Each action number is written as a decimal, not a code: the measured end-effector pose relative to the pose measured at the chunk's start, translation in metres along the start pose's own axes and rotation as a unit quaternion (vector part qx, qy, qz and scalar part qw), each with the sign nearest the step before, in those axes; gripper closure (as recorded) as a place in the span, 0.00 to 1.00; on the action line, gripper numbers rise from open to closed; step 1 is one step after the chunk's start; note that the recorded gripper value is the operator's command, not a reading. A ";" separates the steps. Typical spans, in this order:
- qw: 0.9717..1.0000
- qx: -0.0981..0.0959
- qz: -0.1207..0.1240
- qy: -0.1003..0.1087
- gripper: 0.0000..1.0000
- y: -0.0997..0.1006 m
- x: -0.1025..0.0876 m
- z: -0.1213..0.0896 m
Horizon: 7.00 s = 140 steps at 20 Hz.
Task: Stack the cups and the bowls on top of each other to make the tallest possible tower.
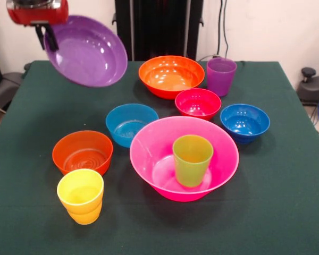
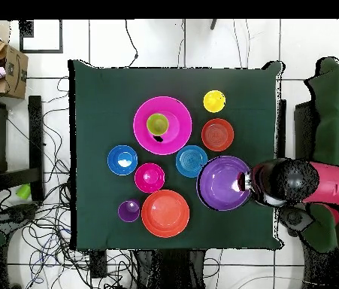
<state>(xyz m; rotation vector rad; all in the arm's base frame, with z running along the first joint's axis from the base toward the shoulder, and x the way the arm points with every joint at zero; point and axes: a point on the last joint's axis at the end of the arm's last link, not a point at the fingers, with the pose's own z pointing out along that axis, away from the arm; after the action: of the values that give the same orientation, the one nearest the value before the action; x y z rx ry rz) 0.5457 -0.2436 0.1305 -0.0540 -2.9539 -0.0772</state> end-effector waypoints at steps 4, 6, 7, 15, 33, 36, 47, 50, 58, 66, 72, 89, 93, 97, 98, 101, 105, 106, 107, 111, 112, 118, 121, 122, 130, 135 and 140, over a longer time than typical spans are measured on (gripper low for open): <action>1.000 -0.001 0.004 0.012 1.00 0.010 0.000 -0.023; 1.000 -0.004 0.006 0.017 1.00 0.017 -0.001 -0.035; 1.000 -0.005 0.007 0.019 1.00 0.019 -0.002 -0.038; 1.000 -0.013 -0.013 0.019 1.00 0.059 -0.024 -0.052; 0.996 -0.041 -0.081 0.018 1.00 0.168 -0.070 -0.034; 0.996 -0.046 -0.077 0.003 1.00 0.168 -0.080 -0.025; 0.997 -0.050 -0.055 -0.035 1.00 0.176 -0.123 0.008; 0.997 -0.051 -0.054 -0.037 1.00 0.190 -0.134 0.014; 0.996 -0.072 -0.049 -0.034 1.00 0.226 -0.152 0.026; 0.994 -0.098 -0.032 -0.035 1.00 0.233 -0.169 0.038; 0.993 -0.110 -0.017 -0.041 1.00 0.227 -0.183 0.043; 0.989 -0.140 0.019 -0.055 1.00 0.203 -0.198 0.065; 0.987 -0.144 0.027 -0.069 1.00 0.194 -0.200 0.066; 0.984 -0.151 0.043 -0.087 1.00 0.176 -0.203 0.069; 0.983 -0.152 0.045 -0.089 1.00 0.174 -0.203 0.070; 0.982 -0.158 0.053 -0.094 1.00 0.165 -0.204 0.072; 0.980 -0.168 0.058 -0.092 1.00 0.161 -0.202 0.076; 0.980 -0.170 0.058 -0.092 1.00 0.161 -0.202 0.076; 0.979 -0.171 0.057 -0.092 1.00 0.162 -0.201 0.076; 0.980 -0.170 0.050 -0.092 1.00 0.168 -0.186 0.071; 0.981 -0.166 0.043 -0.092 1.00 0.173 -0.176 0.067; 0.984 -0.159 0.020 -0.078 1.00 0.194 -0.140 0.060; 0.985 -0.155 0.008 -0.068 1.00 0.203 -0.122 0.057; 0.986 -0.155 0.006 -0.066 1.00 0.205 -0.119 0.057; 0.986 -0.157 0.004 -0.055 1.00 0.205 -0.092 0.064; 0.985 -0.163 0.012 -0.051 1.00 0.198 -0.090 0.071; 0.985 -0.166 0.014 -0.049 1.00 0.197 -0.089 0.075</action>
<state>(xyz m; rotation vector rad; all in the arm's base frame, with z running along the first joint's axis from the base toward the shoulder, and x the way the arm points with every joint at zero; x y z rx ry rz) 0.6276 -0.0459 0.0503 -0.1476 -3.0022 -0.5785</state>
